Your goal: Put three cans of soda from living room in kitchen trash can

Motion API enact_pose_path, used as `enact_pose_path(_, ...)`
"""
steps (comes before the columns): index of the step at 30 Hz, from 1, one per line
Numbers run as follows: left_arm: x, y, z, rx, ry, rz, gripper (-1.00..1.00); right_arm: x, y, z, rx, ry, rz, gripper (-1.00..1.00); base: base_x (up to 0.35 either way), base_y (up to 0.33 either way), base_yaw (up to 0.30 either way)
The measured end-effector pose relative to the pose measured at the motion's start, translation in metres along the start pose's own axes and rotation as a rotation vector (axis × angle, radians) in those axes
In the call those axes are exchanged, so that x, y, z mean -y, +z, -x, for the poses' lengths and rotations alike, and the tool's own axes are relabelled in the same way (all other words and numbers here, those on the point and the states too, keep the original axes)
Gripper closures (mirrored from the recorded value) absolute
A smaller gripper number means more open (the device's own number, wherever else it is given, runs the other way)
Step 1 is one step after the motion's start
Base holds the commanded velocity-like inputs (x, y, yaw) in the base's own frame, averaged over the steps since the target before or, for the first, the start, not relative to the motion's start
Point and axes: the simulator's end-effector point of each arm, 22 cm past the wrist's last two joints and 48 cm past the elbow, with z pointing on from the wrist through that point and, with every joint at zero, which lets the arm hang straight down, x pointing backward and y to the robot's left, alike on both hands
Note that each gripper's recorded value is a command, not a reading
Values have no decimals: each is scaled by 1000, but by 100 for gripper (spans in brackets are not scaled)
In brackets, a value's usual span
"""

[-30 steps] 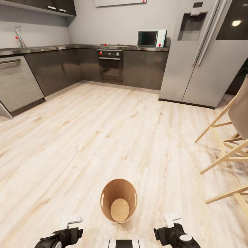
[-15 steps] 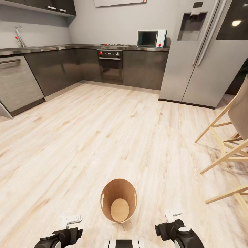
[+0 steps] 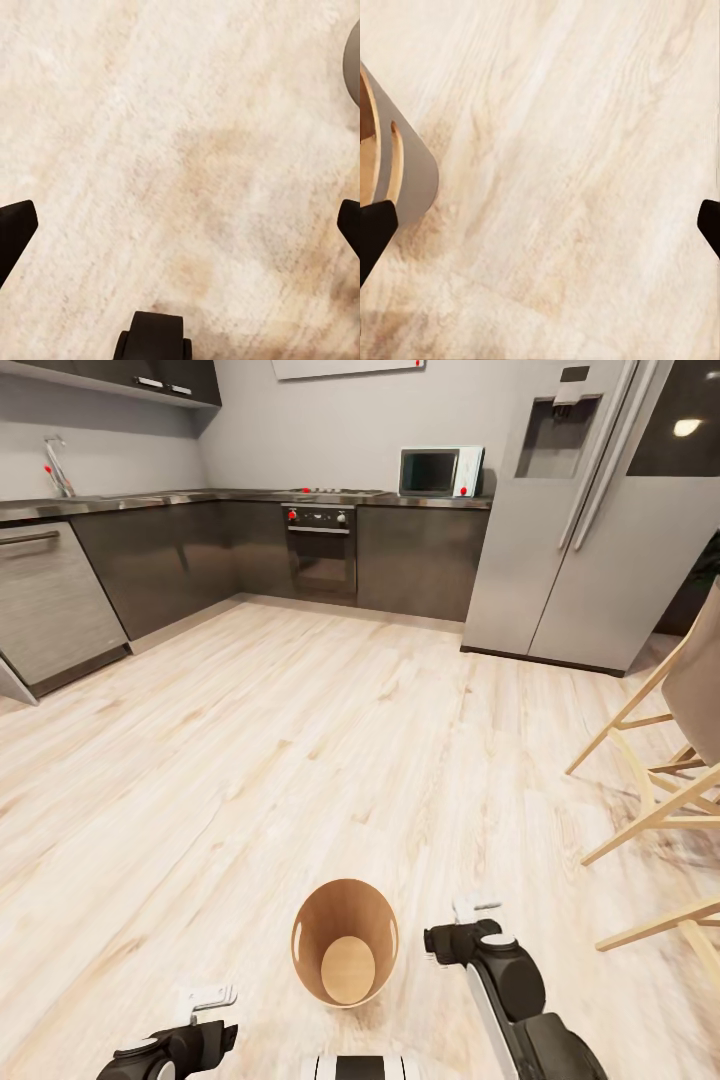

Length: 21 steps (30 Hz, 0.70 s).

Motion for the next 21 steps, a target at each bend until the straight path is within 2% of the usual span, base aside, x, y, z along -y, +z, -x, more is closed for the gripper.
enact_pose_path(8, 0, 0, 0, 0, 0, 0, -100, -2, -1, 14, 21, 8, 2, -100, 0, 0, 0)
enact_pose_path(14, 0, 0, 0, 0, 0, 0, -100, -3, -3, 47, 67, 15, 11, -100, 0, 0, 0)
enact_pose_path(17, 0, 0, 0, 0, 0, 0, -100, -13, -1, 48, 63, 24, 31, -100, 0, 0, 0)
enact_pose_path(18, 0, 0, 0, 0, 0, 0, -100, -24, 3, 48, 54, 31, 48, -100, 0, 0, 0)
enact_pose_path(21, 0, 0, 0, 0, 1, 1, -100, -34, 13, 54, 53, 31, 59, -100, 0, 0, 0)
